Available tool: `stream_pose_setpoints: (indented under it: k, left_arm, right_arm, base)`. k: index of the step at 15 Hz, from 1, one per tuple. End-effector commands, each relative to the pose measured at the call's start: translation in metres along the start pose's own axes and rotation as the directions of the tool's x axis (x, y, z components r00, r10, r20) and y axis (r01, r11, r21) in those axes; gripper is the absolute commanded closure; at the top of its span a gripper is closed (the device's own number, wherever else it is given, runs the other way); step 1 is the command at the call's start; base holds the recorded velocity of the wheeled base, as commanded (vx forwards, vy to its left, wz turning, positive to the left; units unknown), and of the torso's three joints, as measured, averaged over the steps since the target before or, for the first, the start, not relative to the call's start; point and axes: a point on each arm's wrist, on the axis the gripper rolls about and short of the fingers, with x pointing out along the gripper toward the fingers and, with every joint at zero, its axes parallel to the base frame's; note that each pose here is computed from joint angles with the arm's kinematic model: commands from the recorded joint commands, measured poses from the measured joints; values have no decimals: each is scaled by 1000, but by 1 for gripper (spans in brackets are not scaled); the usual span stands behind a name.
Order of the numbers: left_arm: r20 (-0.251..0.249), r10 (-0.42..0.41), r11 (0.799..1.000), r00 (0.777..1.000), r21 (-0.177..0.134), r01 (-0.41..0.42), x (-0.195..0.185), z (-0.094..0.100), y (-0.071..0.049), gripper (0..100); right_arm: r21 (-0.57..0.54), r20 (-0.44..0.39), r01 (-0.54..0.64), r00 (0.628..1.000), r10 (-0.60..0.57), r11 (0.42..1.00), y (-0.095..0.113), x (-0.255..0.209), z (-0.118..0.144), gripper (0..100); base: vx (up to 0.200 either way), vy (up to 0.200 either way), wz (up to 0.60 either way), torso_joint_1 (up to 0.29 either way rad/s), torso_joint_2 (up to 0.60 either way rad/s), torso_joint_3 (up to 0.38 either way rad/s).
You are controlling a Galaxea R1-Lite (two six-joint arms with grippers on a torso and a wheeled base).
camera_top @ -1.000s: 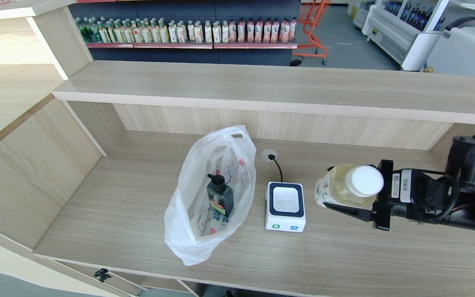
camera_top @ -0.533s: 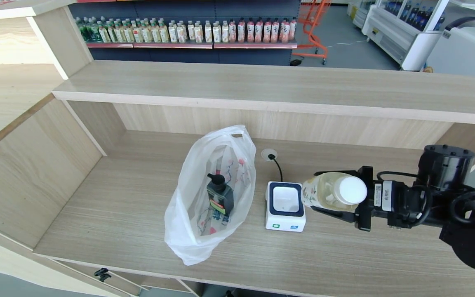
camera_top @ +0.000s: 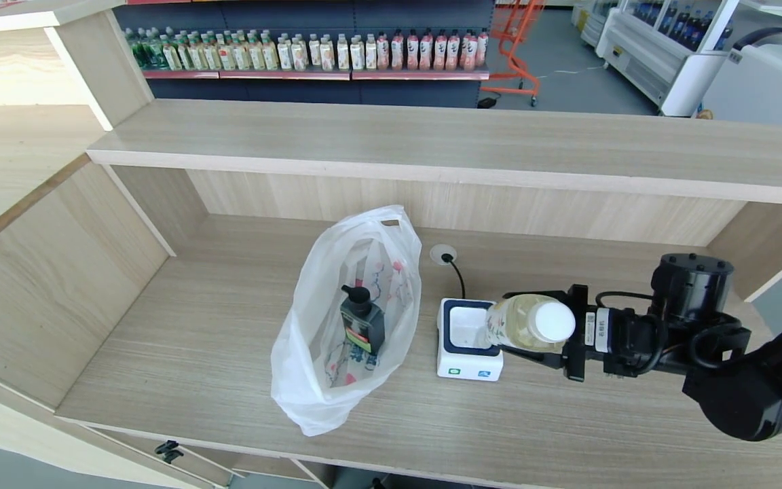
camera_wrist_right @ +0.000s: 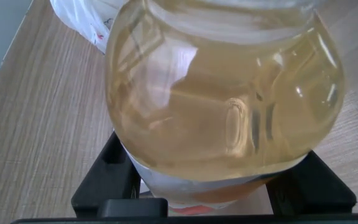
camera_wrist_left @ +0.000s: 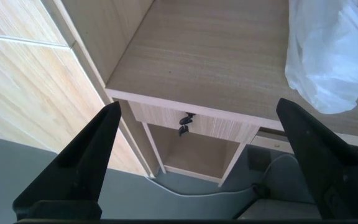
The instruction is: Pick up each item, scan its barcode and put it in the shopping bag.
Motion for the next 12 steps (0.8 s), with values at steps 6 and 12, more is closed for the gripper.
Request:
stream_pose_setpoints:
  k: [6, 12]
  left_arm:
    - [1, 0, 1000, 1000, 0, 0, 0, 0, 0, 0]
    - [0, 0, 1000, 1000, 0, 0, 0, 0, 0, 0]
  right_arm:
    - [-27, 30, 4, 1000, -3, 1000, -14, 26, -21, 100]
    - [-22, 39, -10, 999, 11, 1000, -10, 35, -28, 100]
  base:
    - [0, 0, 0, 0, 0, 0]
    - [0, 0, 0, 0, 0, 0]
